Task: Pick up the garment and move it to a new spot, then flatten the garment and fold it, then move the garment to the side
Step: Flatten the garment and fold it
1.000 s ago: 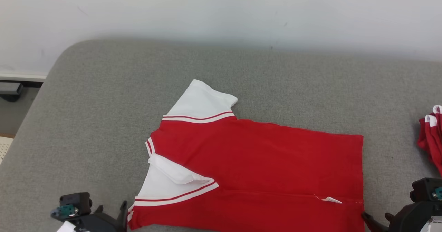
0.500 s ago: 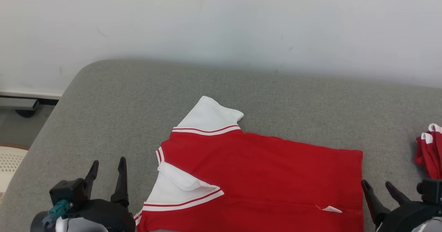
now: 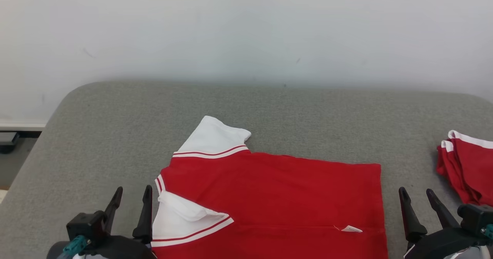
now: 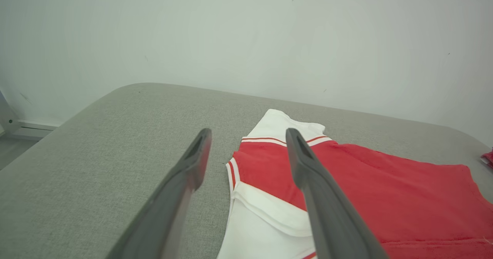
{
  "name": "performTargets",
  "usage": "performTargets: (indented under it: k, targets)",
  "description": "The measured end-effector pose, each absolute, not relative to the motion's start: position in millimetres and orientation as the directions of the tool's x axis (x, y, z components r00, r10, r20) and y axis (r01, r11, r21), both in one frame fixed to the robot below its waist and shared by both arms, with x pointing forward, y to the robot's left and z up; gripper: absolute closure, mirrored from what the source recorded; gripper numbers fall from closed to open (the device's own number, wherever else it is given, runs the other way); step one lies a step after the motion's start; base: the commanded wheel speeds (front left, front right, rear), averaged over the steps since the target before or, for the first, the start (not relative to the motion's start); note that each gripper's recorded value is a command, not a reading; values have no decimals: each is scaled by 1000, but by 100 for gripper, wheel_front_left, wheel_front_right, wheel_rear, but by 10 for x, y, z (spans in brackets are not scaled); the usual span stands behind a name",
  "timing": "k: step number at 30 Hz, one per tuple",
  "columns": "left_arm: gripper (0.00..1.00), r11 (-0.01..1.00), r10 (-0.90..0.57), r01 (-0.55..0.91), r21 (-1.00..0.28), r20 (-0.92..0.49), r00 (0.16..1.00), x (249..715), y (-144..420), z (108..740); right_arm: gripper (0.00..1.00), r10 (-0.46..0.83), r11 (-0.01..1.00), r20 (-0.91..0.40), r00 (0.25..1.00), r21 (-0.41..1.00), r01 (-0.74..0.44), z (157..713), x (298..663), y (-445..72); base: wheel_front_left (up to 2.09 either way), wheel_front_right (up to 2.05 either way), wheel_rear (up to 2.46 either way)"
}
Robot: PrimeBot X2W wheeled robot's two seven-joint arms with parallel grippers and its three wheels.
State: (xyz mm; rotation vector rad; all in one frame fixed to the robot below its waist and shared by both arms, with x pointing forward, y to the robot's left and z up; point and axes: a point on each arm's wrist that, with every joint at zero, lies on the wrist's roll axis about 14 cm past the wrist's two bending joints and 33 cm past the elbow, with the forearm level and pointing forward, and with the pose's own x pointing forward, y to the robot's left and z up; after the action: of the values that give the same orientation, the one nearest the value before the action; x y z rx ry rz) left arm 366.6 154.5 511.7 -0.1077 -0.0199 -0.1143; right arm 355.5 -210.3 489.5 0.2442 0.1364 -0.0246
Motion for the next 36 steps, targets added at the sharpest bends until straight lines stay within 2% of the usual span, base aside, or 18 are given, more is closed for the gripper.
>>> performTargets:
  k: [11,36]
  targets:
    - [0,980,-164,157,-124,-48,985,3663,1398,4863,0,-31,970,-119,992,237,59,4811,3507,-2130,0,0,0]
    - [0,980,-162,150,-127,-89,983,3664,1418,4760,0,6,970,-153,988,241,31,4728,3586,-2009,0,0,0]
